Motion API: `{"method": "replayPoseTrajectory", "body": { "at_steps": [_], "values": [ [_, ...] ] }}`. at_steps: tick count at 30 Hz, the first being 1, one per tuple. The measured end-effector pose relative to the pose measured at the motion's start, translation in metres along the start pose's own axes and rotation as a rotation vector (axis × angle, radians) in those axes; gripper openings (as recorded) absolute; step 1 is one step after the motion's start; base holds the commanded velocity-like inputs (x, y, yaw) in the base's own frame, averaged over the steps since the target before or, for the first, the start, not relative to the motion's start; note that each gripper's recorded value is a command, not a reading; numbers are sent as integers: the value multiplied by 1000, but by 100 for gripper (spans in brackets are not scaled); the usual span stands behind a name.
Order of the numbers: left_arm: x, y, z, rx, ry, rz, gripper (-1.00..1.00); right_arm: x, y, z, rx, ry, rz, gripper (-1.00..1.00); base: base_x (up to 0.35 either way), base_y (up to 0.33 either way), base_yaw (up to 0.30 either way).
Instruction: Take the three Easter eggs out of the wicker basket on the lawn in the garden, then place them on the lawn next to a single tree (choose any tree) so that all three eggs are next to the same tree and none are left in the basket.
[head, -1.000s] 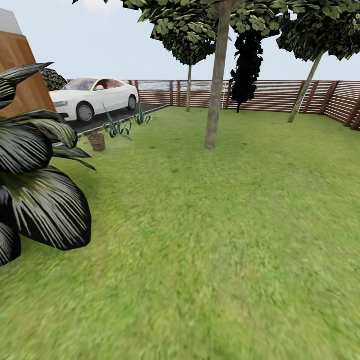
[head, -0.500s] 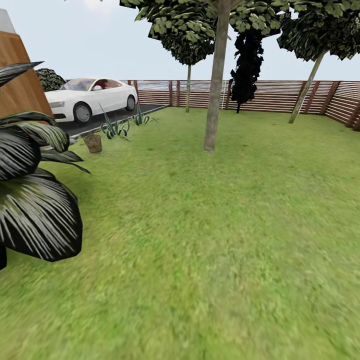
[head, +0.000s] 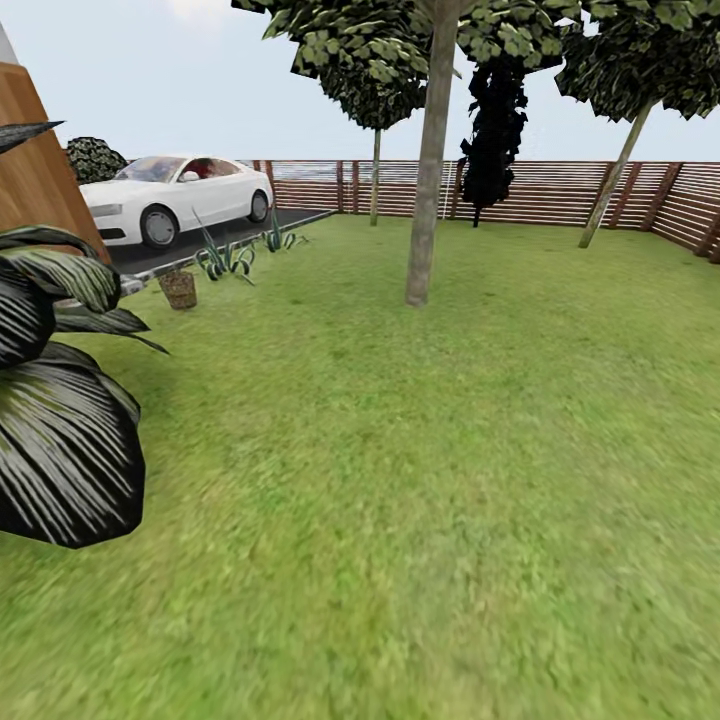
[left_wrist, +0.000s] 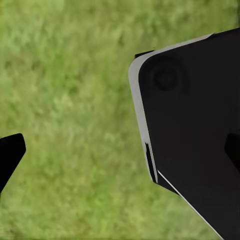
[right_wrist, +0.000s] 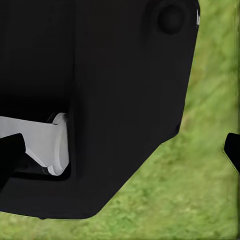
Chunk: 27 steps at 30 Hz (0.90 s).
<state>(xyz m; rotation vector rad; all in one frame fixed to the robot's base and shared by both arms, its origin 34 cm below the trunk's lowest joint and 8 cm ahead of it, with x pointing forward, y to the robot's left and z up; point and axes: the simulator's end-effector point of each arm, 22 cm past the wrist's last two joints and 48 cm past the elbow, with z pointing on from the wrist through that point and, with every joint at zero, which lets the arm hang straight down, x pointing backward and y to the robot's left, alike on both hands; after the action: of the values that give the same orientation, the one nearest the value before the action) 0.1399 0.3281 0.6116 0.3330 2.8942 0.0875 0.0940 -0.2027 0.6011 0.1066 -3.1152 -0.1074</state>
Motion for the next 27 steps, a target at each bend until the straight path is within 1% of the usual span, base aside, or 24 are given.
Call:
{"method": "replayPoseTrajectory", "body": {
  "at_steps": [27],
  "values": [
    [0,0,0,0,0,0,100,1,0,0,0,1,-1,100,300,-129,0]
  ]
}}
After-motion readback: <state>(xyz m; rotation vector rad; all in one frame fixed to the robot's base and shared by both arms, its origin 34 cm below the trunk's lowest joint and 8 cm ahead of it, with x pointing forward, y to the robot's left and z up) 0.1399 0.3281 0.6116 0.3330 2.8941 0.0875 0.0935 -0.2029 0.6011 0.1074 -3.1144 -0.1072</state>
